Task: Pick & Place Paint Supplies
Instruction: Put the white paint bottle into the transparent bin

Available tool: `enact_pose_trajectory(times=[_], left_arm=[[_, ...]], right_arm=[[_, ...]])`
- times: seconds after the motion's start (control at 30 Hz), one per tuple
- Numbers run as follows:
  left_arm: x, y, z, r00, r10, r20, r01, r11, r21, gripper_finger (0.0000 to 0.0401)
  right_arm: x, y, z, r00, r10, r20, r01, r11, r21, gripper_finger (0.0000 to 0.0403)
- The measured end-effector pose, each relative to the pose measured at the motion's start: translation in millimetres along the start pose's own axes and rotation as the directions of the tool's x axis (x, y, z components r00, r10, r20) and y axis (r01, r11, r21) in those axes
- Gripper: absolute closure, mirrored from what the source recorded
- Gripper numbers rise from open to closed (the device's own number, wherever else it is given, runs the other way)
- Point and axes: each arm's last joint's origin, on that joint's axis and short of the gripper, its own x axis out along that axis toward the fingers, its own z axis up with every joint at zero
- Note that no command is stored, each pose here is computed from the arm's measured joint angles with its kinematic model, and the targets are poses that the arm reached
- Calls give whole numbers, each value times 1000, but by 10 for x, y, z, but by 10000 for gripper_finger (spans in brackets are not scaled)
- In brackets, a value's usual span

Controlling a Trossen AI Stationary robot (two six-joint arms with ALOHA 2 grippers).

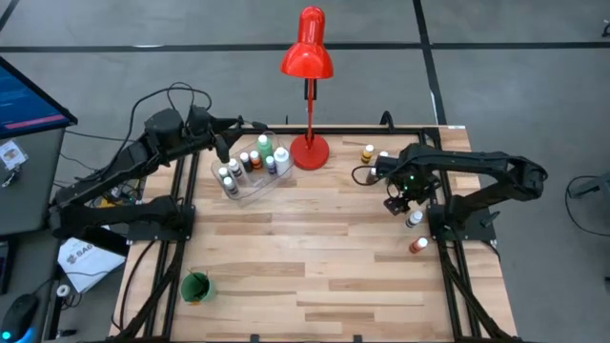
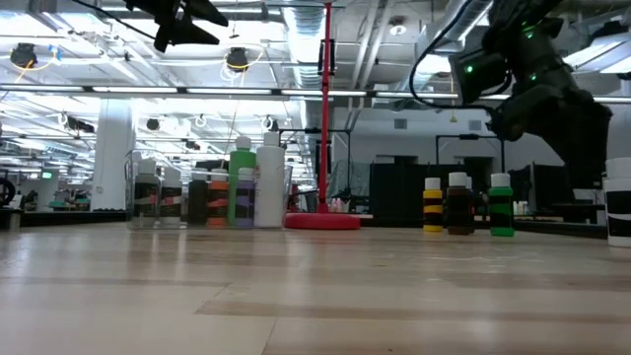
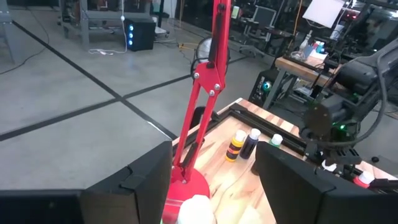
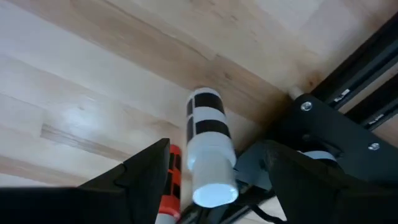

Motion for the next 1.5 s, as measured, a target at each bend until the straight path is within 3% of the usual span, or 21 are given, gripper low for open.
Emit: enact_pose_trajectory(times=[0.67, 1.23, 1.37, 1.5], left_arm=[[0, 0, -1, 1000, 0, -1, 0, 1000, 3, 177], [0, 1, -3, 1000, 1, -2, -1, 1000, 0, 177], [0, 1, -3, 1000, 1, -2, -1, 1000, 0, 177], [-1, 1, -3, 1000, 0, -2, 0, 1000, 0, 177]], right_arm=[[426, 279, 295, 974, -110, -197, 78, 983, -165, 147], [779, 419, 66, 923, -224, -313, 129, 946, -298, 149], [832, 418, 7, 913, -245, -326, 139, 938, -316, 169], [851, 427, -26, 909, -260, -325, 150, 934, -325, 219]])
